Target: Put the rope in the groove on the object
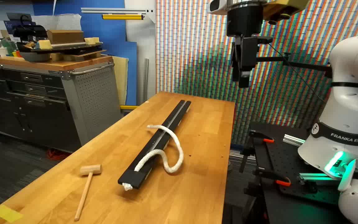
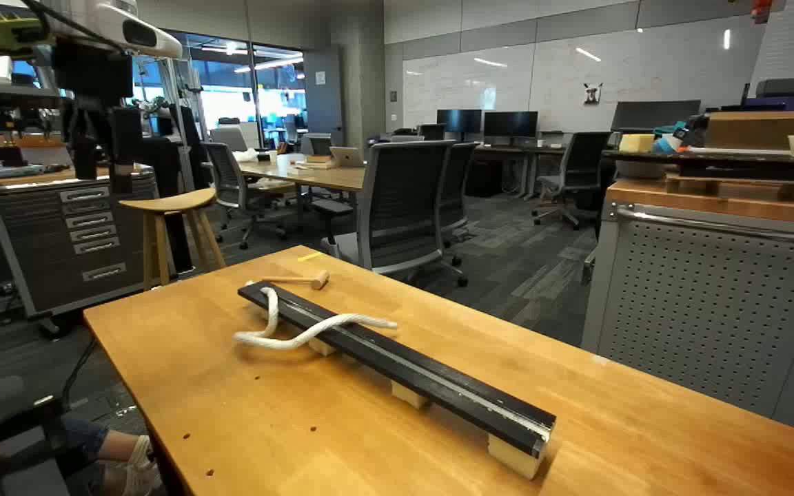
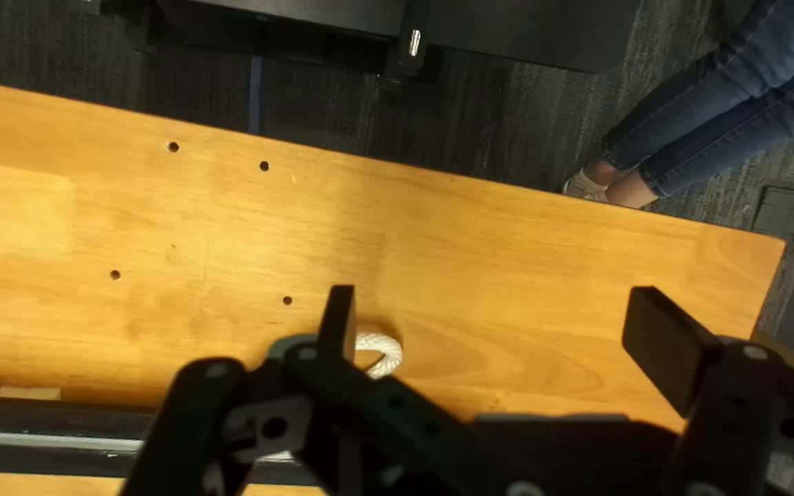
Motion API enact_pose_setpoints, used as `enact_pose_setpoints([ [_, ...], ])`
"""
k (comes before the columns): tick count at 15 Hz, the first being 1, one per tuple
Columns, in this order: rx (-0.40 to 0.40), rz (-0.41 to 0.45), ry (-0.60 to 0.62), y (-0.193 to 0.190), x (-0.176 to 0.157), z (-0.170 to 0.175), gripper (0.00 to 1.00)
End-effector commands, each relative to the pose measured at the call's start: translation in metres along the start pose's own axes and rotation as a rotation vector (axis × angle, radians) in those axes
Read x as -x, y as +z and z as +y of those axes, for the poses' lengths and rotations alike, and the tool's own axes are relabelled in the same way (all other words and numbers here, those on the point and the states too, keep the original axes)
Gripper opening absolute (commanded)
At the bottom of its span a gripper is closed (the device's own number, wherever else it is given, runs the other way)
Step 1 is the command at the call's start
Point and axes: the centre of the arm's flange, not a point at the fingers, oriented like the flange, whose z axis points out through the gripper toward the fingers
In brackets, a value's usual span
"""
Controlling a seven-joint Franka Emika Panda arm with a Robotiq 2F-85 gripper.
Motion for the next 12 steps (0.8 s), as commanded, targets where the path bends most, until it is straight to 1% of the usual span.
enact_pose_setpoints([
  [1, 0.000, 0.001, 0.000, -0.0004, -0.0001, -0.0001, 1.00],
  [10, 0.000, 0.003, 0.000, -0.0011, -0.0003, -0.0002, 1.00],
  [12, 0.007, 0.004, 0.015, -0.0022, -0.0051, 0.0058, 1.00],
])
